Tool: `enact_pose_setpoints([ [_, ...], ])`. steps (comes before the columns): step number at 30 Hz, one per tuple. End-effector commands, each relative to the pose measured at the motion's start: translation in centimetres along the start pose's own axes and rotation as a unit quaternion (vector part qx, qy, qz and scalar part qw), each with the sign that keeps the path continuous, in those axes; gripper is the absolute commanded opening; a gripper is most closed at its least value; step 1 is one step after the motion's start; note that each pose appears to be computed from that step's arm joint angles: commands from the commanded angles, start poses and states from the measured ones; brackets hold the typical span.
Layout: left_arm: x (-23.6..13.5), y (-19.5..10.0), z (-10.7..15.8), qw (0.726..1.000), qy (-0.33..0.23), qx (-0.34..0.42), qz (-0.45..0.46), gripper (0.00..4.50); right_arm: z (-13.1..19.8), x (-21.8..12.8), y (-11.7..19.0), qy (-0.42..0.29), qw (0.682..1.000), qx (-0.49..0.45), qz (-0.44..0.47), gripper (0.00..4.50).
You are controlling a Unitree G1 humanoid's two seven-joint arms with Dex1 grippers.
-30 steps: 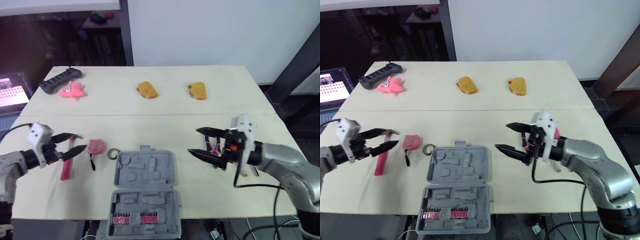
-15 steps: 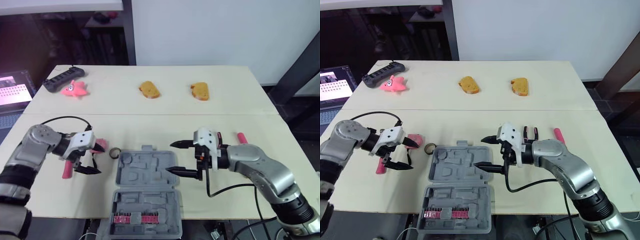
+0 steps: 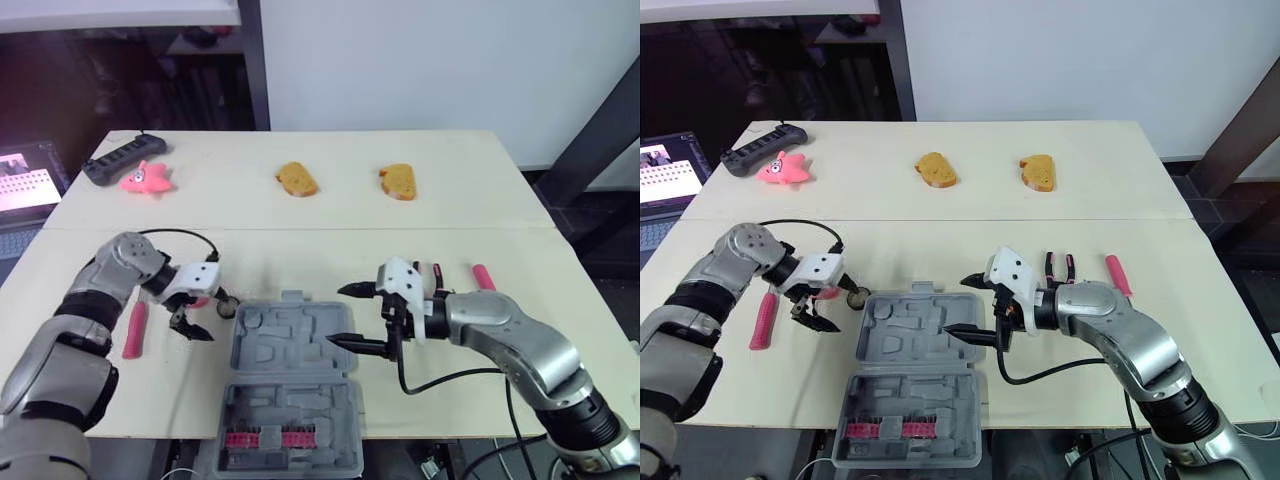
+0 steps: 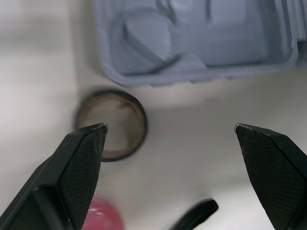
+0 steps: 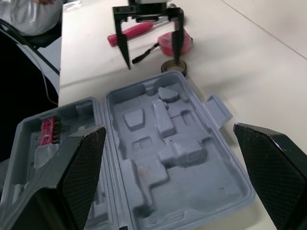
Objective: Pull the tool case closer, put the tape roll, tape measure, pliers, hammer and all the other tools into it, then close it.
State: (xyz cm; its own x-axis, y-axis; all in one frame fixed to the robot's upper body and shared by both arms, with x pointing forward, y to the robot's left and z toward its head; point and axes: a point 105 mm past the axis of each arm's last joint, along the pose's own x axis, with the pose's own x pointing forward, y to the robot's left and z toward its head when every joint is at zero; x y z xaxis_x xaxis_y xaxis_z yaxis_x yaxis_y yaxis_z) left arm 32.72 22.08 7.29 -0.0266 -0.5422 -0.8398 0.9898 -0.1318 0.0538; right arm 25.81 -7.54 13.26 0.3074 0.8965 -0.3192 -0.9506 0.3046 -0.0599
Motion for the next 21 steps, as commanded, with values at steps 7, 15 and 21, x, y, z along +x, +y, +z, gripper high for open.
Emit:
enact_pose_setpoints([
  [7,0.9,1.1,0.3,0.999,-0.001,0.024,0.029,4.49,1.1,-0.4,0.0,-0.018,0.999,-0.012,-0.024,4.50],
  [15,0.6,1.3,0.3,0.999,0.004,0.032,0.036,1.08,1.0,-0.4,0.2,-0.016,1.000,-0.009,-0.023,4.50],
  [21,0.5,1.2,0.1,0.999,0.010,0.036,0.033,0.05,1.1,-0.1,0.2,-0.020,1.000,-0.008,-0.022,4.50],
])
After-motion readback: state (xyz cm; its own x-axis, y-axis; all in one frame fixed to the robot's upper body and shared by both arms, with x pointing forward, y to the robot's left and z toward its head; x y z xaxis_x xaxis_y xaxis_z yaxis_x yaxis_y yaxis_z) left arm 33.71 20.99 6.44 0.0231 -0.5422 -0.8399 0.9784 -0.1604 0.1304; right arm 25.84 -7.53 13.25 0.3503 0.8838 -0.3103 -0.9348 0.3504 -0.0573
